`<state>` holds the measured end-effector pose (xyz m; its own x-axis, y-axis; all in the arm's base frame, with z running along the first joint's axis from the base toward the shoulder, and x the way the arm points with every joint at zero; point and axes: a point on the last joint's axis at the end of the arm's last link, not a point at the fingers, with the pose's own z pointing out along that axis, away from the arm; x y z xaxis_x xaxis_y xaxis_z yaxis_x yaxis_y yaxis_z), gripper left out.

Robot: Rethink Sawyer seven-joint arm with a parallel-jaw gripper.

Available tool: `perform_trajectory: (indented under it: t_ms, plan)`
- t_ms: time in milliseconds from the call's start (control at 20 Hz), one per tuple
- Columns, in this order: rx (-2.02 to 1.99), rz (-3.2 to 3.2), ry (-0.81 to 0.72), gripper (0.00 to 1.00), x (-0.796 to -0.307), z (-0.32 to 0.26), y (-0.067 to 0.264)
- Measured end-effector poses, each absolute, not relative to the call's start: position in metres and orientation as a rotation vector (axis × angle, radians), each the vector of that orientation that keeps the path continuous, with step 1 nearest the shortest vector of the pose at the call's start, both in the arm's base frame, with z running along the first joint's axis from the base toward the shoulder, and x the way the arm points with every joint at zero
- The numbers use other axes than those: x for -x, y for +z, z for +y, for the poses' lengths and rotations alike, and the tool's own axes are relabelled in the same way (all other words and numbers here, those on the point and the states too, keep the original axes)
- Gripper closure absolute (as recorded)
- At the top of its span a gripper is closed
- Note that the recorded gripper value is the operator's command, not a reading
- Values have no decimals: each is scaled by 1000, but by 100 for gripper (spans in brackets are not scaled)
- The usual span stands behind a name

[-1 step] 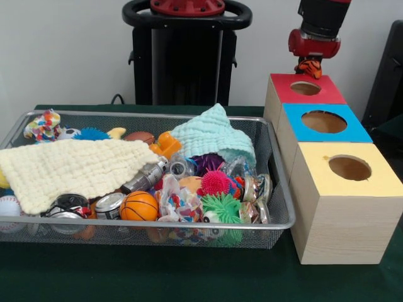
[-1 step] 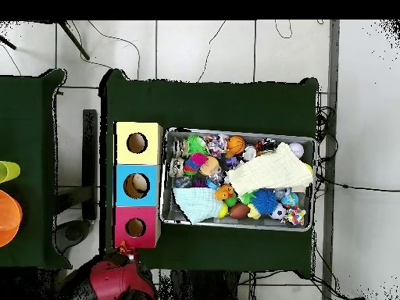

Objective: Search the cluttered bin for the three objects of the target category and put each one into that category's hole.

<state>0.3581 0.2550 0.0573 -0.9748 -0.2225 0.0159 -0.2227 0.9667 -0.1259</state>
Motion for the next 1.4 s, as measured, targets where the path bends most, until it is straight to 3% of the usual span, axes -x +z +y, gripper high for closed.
perform_trajectory:
  t_ms: [800,1400]
  plan:
    - [-321,-3119,177,100,-362,253,76]
    - [-142,-3093,26,100,-391,253,198]
